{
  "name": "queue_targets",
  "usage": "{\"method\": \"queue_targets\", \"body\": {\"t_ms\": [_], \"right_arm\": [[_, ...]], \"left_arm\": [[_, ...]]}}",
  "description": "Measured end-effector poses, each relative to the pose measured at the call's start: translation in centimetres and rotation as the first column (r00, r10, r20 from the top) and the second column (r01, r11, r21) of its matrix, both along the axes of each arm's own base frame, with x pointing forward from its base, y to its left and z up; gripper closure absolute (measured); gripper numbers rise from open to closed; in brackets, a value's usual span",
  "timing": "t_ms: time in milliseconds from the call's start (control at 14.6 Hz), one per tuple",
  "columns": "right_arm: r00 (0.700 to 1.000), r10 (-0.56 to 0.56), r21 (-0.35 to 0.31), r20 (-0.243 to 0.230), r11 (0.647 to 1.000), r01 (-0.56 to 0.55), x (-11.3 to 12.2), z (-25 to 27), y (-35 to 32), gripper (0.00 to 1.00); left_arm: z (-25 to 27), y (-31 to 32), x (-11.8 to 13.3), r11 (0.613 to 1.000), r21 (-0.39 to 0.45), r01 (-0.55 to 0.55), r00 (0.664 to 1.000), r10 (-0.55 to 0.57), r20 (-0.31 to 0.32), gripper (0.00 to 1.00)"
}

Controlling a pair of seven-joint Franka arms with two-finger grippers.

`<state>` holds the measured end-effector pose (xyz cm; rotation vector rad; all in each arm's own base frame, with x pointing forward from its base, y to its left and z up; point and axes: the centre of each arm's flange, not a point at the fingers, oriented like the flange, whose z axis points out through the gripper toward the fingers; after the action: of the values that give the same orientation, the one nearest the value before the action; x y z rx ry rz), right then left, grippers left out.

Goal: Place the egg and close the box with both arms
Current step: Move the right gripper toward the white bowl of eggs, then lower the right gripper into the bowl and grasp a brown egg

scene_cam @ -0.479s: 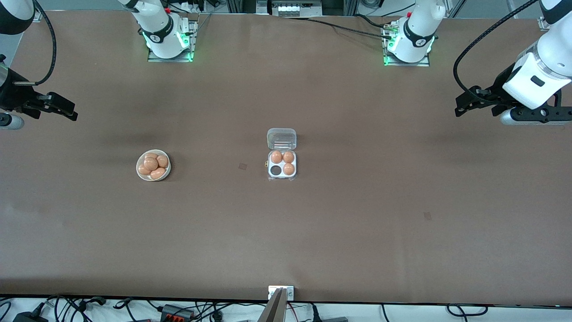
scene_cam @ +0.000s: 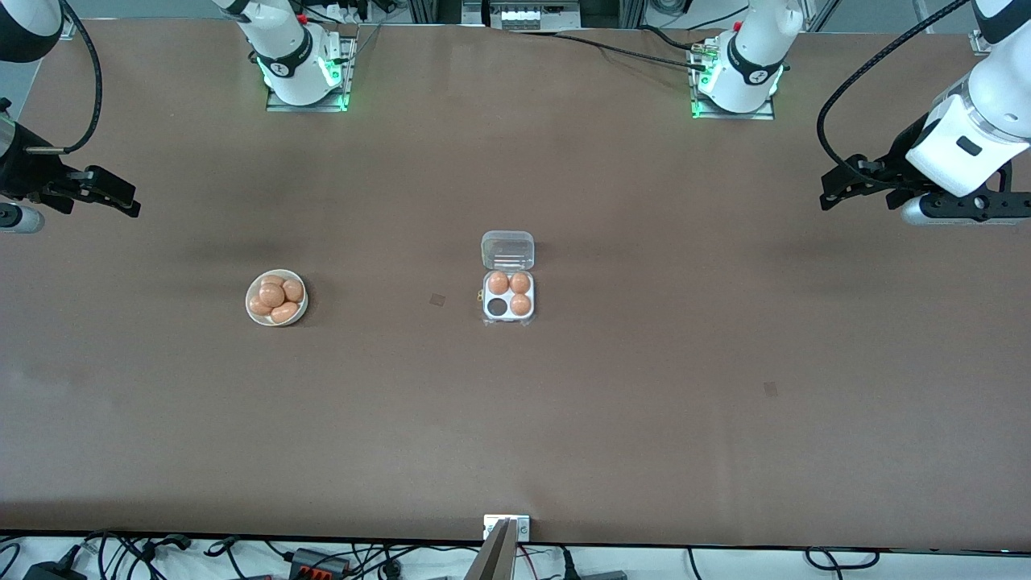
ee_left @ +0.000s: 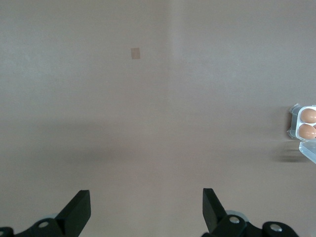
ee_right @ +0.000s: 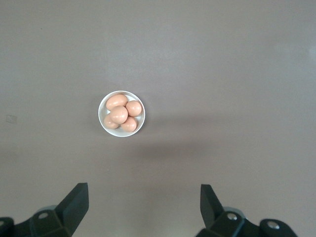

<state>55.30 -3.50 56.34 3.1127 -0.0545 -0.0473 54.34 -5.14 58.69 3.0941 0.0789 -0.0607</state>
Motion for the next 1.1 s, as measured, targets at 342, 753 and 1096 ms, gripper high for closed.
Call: {"method": "queue_targets", "body": {"t_ms": [342, 753, 1096], "right_arm": [[0.999, 0.001, 0.004, -0.05, 1.0, -0.001, 1.4, -3.4, -0.1, 0.0], [0.985, 0.047, 0.02, -0.169, 0.999, -0.044, 4.9, -12.5, 1.9, 0.0], [0.966, 0.146, 0.033, -0.214, 0.989, -0.142, 8.2, -22.1, 8.2, 0.0]], "left_arm": [[0.0, 0.0, 0.0, 1.0, 0.0, 0.0, 1.0, 0.0, 0.0, 0.0], [0.3, 0.0, 0.0, 1.0, 0.0, 0.001, 1.0, -0.001, 0.005, 0.0], [0.3, 0.0, 0.0, 1.0, 0.0, 0.001, 1.0, -0.001, 0.006, 0.0]]}}
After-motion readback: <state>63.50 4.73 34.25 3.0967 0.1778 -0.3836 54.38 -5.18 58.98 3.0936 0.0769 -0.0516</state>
